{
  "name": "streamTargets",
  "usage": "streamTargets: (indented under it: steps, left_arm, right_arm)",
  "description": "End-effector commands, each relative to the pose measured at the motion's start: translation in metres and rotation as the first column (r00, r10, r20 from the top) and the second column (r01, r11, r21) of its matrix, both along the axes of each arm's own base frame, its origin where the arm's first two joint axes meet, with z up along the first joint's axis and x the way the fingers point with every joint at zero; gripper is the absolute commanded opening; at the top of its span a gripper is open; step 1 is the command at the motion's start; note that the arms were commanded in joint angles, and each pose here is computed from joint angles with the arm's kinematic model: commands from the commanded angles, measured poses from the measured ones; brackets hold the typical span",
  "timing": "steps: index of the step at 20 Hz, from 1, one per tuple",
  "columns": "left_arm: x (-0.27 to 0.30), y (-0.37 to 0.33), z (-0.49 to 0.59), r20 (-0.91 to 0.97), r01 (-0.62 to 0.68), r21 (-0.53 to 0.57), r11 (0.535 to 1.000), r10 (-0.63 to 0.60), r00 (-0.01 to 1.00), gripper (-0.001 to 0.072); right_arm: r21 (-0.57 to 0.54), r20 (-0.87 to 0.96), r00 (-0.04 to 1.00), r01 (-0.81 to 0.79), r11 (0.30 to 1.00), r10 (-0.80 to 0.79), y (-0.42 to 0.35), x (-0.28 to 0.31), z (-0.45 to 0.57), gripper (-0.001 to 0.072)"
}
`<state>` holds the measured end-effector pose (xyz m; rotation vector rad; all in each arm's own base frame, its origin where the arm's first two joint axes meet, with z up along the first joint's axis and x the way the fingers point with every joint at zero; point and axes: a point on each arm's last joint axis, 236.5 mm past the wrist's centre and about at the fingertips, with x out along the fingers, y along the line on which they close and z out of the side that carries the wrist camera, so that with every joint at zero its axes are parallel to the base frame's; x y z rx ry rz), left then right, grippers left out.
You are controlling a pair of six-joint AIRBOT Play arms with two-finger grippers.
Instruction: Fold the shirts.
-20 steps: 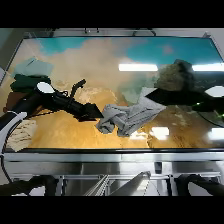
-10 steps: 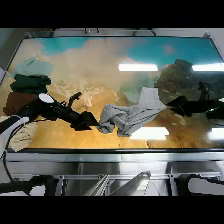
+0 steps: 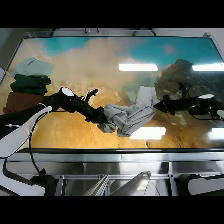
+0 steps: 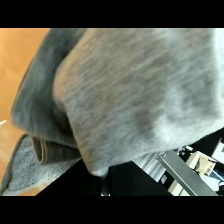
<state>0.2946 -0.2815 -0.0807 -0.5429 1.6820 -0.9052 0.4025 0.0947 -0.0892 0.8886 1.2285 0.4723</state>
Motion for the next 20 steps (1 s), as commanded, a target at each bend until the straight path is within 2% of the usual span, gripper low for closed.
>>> streamTargets:
  steps: [1, 4, 7, 10, 12, 14, 17, 20]
  left_arm:
    - [0.01, -0.004, 0.035, 0.044, 0.047, -0.062, 0.997, -0.045, 0.998, 0.0009]
    - [0.043, 0.017, 0.114, 0.209, -0.001, -0.111, 0.994, 0.024, 0.978, 0.001]
    - [0.063, 0.047, 0.229, 0.437, -0.043, -0.162, 0.986, 0.11, 0.892, 0.001]
    - [0.058, 0.082, 0.35, 0.697, -0.078, -0.201, 0.976, 0.199, 0.688, 0.0011]
    - [0.039, 0.103, 0.41, 0.808, -0.104, -0.211, 0.972, 0.233, 0.542, 0.0012]
    - [0.015, 0.117, 0.441, 0.861, -0.12, -0.204, 0.972, 0.236, 0.451, 0.0019]
    - [-0.016, 0.121, 0.441, 0.872, -0.127, -0.189, 0.974, 0.226, 0.433, 0.002]
    - [-0.024, 0.119, 0.397, 0.834, -0.121, -0.171, 0.978, 0.209, 0.511, 0.002]
  right_arm:
    - [0.05, 0.121, 0.99, -0.084, 0.995, 0.078, 0.014, 0.015, 0.056, 0.0019]
    - [0.015, 0.337, 0.94, -0.068, 0.998, 0.059, -0.004, 0.033, 0.159, 0.0018]
    - [-0.01, 0.641, 0.767, -0.008, 1.0, 0.012, -0.02, 0.03, 0.309, 0.0018]
    - [-0.066, 0.858, 0.514, 0.094, 0.993, 0.008, -0.027, -0.01, 0.441, 0.0018]
    - [-0.08, 0.938, 0.346, 0.206, 0.975, 0.004, -0.031, -0.044, 0.507, 0.0018]
    - [-0.083, 0.972, 0.233, 0.269, 0.96, 0.019, -0.024, -0.08, 0.543, 0.0018]
    - [-0.136, 0.978, 0.191, 0.246, 0.96, 0.09, -0.002, -0.117, 0.552, 0.0018]
    - [-0.187, 0.944, 0.299, 0.125, 0.974, 0.143, 0.016, -0.127, 0.522, 0.0018]
